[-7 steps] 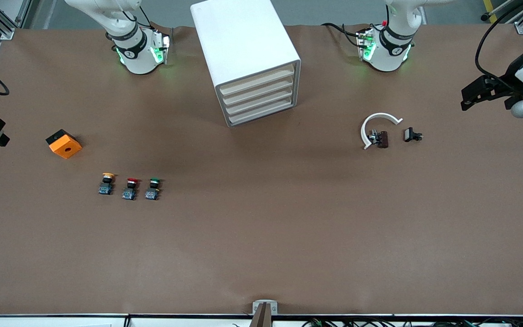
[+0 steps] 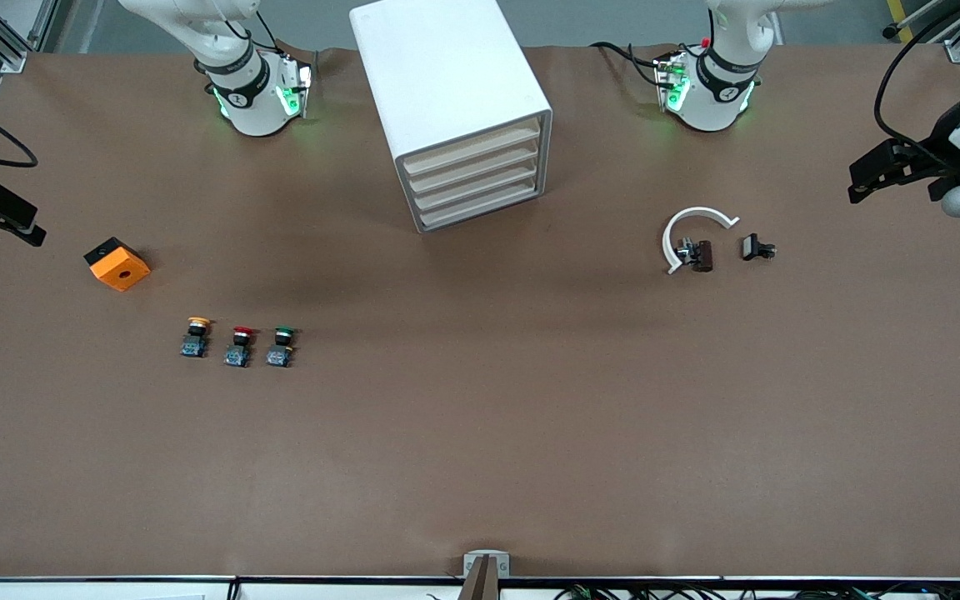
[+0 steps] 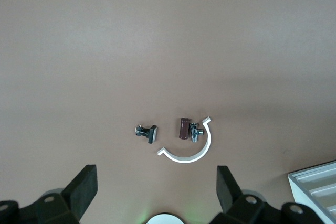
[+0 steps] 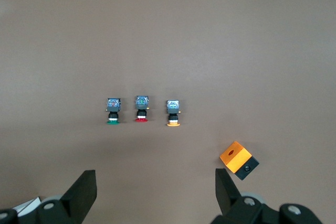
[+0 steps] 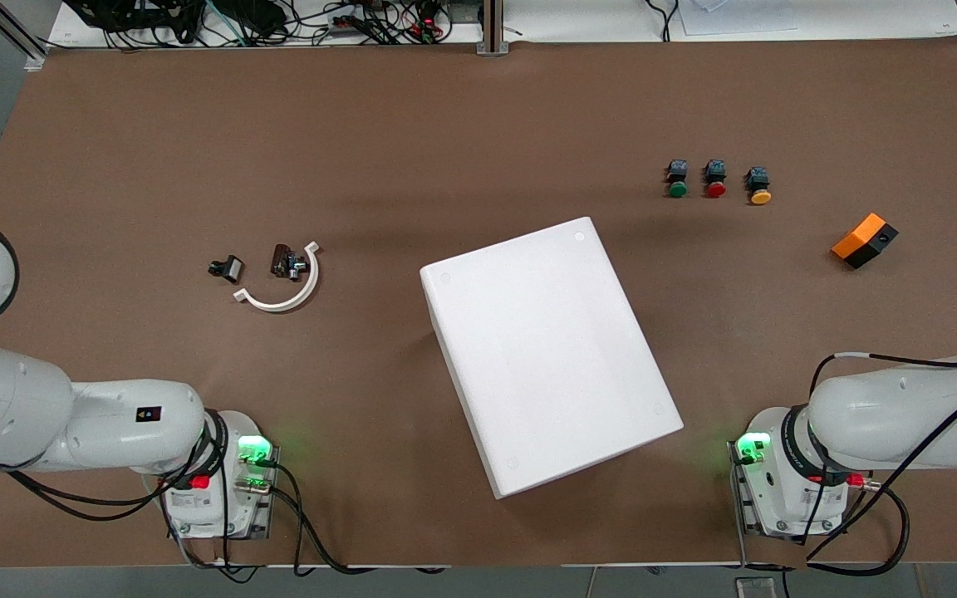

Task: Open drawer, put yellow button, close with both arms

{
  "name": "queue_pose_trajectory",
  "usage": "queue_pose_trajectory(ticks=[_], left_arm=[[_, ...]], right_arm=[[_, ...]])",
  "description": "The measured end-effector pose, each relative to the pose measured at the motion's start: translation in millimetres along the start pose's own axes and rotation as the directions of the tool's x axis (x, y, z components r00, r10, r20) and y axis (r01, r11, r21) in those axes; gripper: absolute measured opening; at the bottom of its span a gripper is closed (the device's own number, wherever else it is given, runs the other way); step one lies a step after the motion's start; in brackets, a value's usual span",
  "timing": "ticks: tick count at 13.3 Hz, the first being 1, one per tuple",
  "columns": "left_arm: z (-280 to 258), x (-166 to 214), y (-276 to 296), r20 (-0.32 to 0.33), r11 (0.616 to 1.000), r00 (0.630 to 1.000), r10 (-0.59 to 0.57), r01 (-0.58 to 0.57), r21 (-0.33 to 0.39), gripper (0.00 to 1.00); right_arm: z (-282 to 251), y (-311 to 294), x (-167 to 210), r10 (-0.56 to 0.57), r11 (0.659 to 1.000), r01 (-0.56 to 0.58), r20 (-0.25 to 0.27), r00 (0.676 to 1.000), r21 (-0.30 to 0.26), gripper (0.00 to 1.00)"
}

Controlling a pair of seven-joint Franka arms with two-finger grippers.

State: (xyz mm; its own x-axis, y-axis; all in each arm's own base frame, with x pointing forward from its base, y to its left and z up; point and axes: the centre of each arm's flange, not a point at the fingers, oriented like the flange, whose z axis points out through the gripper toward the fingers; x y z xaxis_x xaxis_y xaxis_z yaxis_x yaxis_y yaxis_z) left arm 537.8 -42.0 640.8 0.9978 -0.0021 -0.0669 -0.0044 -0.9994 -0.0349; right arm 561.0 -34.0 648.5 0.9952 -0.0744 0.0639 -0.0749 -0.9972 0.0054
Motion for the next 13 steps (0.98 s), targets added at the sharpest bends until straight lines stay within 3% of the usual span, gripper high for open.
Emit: queue_pose_trajectory(ticks=[3, 7, 9, 13], left_arm=[[34, 21, -13, 0.066, 1.000, 0.998, -0.018, 0.019, -0.003, 1.00], [116, 60, -26, 0.210, 0.997, 0.975, -0.079, 0.078, 0.012, 1.00], [162, 76, -16, 0.281, 0.983, 0.941, -0.186, 0.180, 0.047, 1.00], [246, 91, 36, 0.389, 0.926, 0.840, -0.378, 0.343, 0.159, 1.00]], right_arm=[[0, 0, 0, 0.000, 1.000, 0.000, 0.002, 1.000, 0.000, 1.00], [0, -1, -1, -0.002, 1.000, 0.002, 0.010, 1.000, 0.000, 1.00], [1, -4, -3, -0.008, 1.000, 0.008, 0.025, 1.000, 0.000, 1.00], [8, 4, -6, 0.006, 1.000, -0.005, 0.068, 0.998, -0.002, 1.00]])
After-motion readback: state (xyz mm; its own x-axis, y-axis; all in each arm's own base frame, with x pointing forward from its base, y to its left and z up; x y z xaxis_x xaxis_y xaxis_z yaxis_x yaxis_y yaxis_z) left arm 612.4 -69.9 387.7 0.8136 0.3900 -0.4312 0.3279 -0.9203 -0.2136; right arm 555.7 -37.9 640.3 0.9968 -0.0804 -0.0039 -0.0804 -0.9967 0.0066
